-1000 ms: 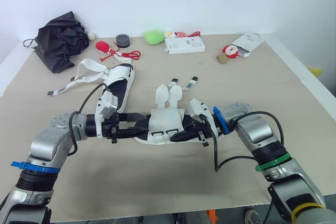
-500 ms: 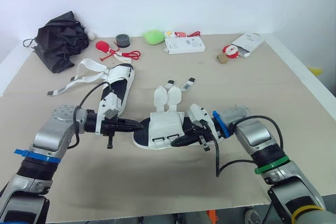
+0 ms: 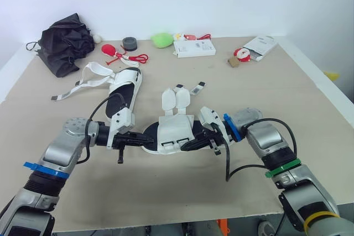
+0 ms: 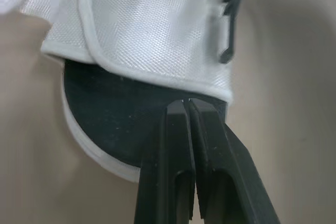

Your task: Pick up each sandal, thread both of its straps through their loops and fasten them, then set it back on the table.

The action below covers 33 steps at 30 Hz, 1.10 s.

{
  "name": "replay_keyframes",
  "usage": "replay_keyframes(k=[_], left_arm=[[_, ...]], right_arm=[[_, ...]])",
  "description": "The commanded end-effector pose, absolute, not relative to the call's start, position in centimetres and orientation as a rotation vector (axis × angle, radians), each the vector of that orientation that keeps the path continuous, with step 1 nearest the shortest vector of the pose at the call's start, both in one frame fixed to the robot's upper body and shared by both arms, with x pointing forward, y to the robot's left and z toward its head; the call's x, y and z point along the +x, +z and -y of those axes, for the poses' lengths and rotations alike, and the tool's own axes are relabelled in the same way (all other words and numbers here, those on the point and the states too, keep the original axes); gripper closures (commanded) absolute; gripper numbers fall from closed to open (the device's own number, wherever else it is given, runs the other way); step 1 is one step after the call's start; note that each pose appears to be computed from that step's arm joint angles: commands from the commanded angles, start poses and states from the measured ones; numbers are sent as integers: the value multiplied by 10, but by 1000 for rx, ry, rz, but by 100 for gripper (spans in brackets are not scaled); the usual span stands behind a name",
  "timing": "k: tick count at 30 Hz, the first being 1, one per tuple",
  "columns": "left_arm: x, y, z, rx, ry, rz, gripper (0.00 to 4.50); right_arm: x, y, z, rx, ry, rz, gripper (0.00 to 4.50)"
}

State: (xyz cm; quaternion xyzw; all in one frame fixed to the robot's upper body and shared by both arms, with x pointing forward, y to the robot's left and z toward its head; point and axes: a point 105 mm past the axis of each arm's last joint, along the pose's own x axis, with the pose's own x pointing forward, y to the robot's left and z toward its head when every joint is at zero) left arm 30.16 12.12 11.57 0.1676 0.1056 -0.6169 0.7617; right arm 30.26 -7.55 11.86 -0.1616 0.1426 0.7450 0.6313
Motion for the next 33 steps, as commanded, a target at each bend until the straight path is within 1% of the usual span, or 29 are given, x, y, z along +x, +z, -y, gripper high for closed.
replay_keyframes(k=[1,8,13,16,20,27,29,30,32,33], left_arm=[[310,109,-118,441,-1312,-240,434],[312,112,-107,464,-1370,-221,434],[298,108,-91,265,-1458,-222,434],[291,100,-92,209,-1487,-256,434],[289,75,-108,252,-1491,-330,434],[290,71,-111,264,-1499,-326,434],[296,61,-120,310,-1473,-350,450],[298,58,-121,321,-1467,-354,450],[300,57,-120,319,-1467,-348,450],[300,57,-119,315,-1469,-344,450]], right_arm=[[302,124,79,-384,1713,-326,450],[301,124,79,-382,1707,-323,450],[301,125,80,-380,1692,-320,450],[300,124,80,-383,1687,-321,450],[299,125,81,-384,1685,-322,450],[299,125,81,-384,1684,-322,450],[302,126,84,-378,1656,-333,372],[302,127,86,-359,1657,-342,346],[299,129,89,-359,1671,-346,268],[298,130,90,-359,1673,-350,238]])
